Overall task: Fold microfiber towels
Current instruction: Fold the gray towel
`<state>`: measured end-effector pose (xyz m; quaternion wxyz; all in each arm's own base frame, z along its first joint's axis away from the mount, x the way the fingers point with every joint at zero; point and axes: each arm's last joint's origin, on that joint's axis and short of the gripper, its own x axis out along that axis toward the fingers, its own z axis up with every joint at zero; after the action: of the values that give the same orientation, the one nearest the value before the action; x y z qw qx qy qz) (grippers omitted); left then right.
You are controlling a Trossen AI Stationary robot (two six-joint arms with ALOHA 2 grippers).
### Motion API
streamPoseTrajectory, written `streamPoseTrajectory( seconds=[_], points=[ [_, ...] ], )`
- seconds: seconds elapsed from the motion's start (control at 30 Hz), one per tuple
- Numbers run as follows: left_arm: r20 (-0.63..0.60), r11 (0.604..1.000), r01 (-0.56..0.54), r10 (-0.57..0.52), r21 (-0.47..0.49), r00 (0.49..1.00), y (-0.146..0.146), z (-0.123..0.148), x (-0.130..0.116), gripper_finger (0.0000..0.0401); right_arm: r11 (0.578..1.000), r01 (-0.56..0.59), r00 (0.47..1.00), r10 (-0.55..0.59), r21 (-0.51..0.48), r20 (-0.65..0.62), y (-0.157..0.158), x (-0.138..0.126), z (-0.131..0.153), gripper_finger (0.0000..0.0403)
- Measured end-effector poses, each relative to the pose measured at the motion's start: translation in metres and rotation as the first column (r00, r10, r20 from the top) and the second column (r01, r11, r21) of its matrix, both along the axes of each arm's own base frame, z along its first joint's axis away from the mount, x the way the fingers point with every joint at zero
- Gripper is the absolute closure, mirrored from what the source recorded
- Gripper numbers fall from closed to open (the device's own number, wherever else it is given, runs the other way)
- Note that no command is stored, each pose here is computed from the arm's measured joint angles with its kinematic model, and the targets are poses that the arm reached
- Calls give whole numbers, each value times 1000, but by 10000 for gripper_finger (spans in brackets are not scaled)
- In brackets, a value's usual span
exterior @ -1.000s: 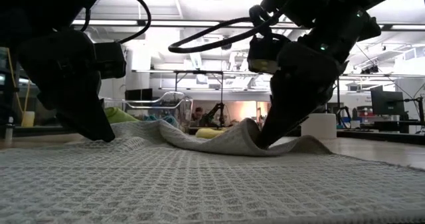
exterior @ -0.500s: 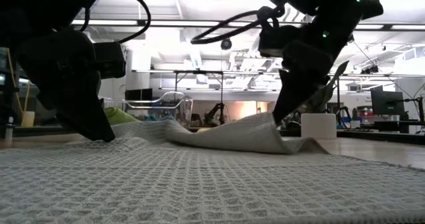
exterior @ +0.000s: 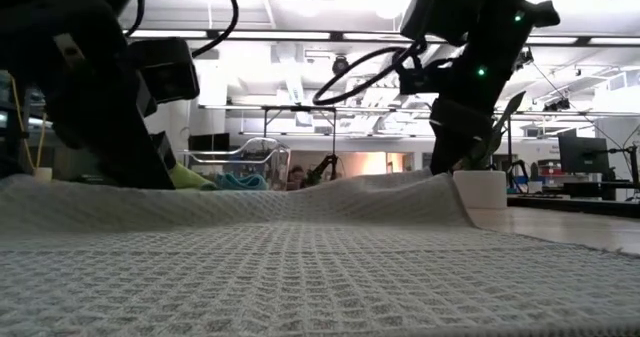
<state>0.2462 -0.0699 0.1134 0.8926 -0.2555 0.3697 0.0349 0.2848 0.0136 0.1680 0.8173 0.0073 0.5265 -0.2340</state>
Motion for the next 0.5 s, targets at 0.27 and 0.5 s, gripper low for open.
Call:
streamPoseTrajectory(
  seconds=[0.27, 0.5],
  points=[
    [-56, 999, -38, 38, 14, 998, 12, 0, 3, 245, 993, -24, 998, 30, 118, -48, -15, -2, -2, 325],
    [-138, 999, -7, 2, -33, 990, 33, 8, 0, 245, 954, -86, 994, 101, 286, -37, -10, -16, 17, 230]
  ],
)
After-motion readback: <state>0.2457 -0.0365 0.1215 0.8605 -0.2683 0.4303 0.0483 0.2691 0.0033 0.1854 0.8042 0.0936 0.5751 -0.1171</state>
